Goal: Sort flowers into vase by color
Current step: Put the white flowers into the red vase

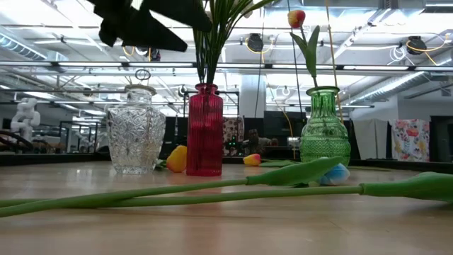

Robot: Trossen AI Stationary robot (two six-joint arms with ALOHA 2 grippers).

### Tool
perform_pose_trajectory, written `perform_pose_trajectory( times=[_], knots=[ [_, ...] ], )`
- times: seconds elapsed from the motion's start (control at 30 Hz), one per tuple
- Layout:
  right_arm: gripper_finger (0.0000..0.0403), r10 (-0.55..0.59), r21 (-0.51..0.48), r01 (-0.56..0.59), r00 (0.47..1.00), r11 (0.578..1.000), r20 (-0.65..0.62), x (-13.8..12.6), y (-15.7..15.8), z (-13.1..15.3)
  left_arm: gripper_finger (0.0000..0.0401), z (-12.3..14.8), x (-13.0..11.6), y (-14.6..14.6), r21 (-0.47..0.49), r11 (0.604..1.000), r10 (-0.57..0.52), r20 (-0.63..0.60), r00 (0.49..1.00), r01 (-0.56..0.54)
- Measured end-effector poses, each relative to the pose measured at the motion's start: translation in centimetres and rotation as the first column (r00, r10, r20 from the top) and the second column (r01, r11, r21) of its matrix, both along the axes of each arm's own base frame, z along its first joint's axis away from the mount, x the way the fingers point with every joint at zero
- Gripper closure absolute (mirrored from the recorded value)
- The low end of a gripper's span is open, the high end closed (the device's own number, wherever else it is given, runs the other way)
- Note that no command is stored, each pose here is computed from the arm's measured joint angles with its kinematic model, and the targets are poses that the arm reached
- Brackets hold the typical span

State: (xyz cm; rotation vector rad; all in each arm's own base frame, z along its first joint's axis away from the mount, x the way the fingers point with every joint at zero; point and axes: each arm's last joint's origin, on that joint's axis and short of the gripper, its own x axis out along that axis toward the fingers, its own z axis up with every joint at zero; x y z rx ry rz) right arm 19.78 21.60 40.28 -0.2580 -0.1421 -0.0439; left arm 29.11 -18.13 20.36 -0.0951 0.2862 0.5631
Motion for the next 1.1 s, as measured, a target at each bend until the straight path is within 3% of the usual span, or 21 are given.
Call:
perform_pose_trajectory(
  times=[0.17, 0.47, 1.1],
  knots=[
    [0.0402, 0.003, -0.006, -0.003, 1.0, 1.0, 0.0, -0.1, 0.1, 0.0, 0.0048, 0.4, 0.2, 0.6, 0.035, 0.992, 0.119, 0.084, 0.989, -0.122],
    [0.0402, 0.003, -0.007, -0.003, 1.0, 1.0, -0.001, -0.1, 0.1, 0.0, 0.0047, 0.1, 1.4, 2.3, -0.032, 0.993, 0.119, 0.055, 0.991, -0.118],
    [0.0403, 0.003, -0.009, -0.003, 1.0, 1.0, -0.002, -0.1, 0.1, 0.0, 0.0047, 0.0, 2.8, 5.6, -0.008, 0.973, 0.229, 0.042, 0.972, -0.229]
  ],
)
